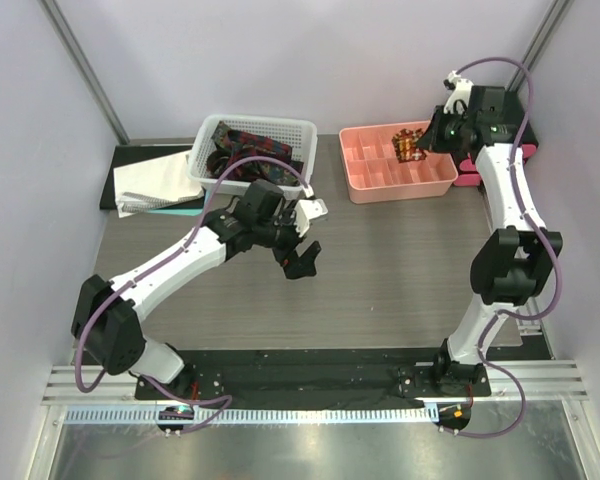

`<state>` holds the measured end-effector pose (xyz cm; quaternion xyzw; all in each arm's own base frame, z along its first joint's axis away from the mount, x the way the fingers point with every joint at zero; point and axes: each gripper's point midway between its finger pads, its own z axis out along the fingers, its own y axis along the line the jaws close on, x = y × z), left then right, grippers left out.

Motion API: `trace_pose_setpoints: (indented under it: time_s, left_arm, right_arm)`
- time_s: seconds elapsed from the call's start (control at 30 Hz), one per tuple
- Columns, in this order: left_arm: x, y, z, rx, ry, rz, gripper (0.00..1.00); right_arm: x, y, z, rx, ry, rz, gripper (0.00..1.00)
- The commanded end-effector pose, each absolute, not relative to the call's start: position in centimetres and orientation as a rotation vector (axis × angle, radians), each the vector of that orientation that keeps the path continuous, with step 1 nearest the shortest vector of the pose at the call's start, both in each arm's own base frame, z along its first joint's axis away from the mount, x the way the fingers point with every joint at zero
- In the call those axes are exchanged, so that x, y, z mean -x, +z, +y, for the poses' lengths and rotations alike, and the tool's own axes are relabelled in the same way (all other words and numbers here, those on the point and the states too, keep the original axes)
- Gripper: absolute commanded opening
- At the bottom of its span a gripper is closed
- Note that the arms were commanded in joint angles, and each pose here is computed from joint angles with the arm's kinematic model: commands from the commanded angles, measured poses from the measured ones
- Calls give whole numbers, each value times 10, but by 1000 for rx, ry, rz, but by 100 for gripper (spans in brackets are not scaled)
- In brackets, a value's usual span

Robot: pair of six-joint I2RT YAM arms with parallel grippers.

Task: Roll the ties
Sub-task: Place the tie in the storage box.

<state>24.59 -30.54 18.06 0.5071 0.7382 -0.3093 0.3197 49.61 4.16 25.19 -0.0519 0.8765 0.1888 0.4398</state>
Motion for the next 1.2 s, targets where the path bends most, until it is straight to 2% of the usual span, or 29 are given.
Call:
trace_pose_setpoints:
  time_s: [0.0,0.23,0.47,0.8,1.17]
  left_arm:
    - [-242,187,-289,-1250,-801,1984,100]
    - [-234,182,-281,-1234,-796,1972,100]
    - [-229,175,-276,-1229,-785,1973,100]
    - [-229,173,-276,-1229,-790,1961,100]
    - [-227,170,-275,-1238,-792,1972,100]
  right_arm:
    - [-533,253,-8,162,106,2178,1]
    - [-563,242,-47,191,-163,2185,1]
    - [-566,201,-77,186,-358,2282,1]
    - [-573,165,-96,175,-484,2339,1]
    - [-593,125,-93,180,-465,2358,1]
